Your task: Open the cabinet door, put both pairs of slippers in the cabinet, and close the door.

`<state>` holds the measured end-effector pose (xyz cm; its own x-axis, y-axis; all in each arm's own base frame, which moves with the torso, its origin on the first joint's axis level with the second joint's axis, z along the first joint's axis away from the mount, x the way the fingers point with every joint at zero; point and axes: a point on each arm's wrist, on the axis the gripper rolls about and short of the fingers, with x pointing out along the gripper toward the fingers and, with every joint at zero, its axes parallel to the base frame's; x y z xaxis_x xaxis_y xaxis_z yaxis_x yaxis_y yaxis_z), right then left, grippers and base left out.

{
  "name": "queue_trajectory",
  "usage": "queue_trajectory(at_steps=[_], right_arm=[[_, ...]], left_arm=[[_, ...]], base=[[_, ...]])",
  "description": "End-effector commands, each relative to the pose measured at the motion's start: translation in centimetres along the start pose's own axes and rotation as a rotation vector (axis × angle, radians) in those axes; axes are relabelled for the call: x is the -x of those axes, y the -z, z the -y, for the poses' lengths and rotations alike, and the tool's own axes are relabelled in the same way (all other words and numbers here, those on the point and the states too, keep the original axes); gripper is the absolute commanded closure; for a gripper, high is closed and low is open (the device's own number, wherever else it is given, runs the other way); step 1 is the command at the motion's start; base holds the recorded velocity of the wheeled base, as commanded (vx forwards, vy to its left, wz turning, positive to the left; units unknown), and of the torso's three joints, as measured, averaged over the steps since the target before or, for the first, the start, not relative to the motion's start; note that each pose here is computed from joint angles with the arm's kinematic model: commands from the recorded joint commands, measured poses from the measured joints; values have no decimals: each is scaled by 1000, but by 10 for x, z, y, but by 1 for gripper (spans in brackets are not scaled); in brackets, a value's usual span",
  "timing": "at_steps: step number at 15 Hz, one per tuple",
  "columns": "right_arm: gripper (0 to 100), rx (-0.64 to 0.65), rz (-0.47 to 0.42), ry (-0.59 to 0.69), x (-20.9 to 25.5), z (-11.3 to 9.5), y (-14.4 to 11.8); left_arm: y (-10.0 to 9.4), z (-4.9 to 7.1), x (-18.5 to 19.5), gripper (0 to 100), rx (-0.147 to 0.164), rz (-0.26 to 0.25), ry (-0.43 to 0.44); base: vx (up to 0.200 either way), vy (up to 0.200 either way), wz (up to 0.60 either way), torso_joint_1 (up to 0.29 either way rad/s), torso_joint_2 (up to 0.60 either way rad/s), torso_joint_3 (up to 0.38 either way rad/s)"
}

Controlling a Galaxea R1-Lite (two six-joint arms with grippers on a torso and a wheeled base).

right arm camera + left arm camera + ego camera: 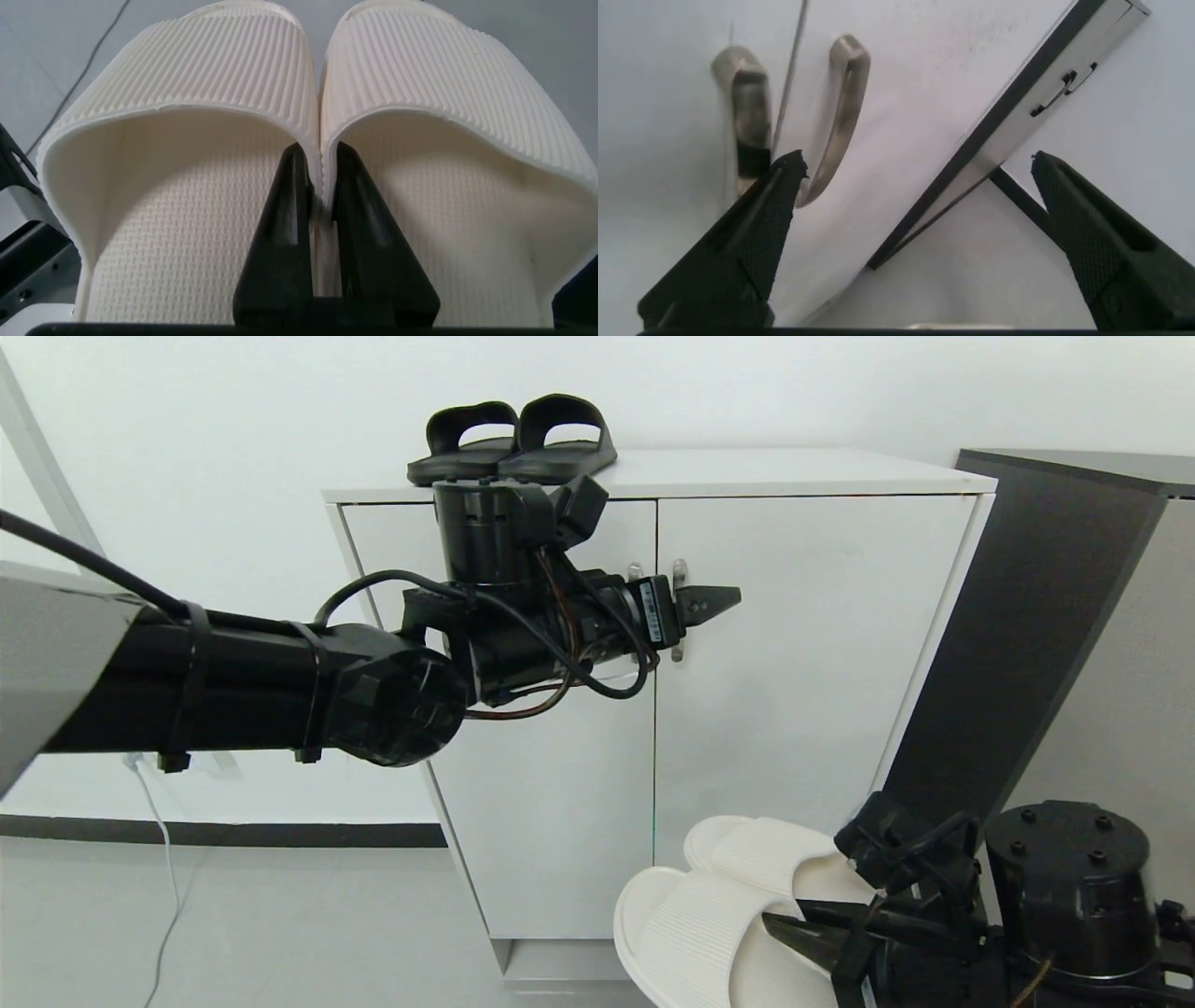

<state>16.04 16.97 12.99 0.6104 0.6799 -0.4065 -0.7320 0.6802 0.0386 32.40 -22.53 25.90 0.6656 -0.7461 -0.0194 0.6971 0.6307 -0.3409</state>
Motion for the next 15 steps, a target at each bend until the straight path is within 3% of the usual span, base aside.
queue_trajectory(at_steps=[1,4,8,9,15], right_arm=[[100,0,1,-1,0,0,0],[100,0,2,1,1,0,0],[100,-2,-2,-7,2,-1,1],[100,-2,-3,-8,2,-1,1],[100,3,-24,-124,11,-4,10]], left_arm=[[1,-6,-11,0,3,-5,-8],[4,-9,-20,0,13,-16,5],[2,-8,-22,0,86,-24,56],[1,-8,-22,100,85,-21,56],[2,-4,-15,100,87,-36,73]], base=[[0,0,0,0,0,0],[0,0,0,0,0,0],[0,0,0,0,0,0],[0,0,0,0,0,0],[0,0,0,0,0,0]])
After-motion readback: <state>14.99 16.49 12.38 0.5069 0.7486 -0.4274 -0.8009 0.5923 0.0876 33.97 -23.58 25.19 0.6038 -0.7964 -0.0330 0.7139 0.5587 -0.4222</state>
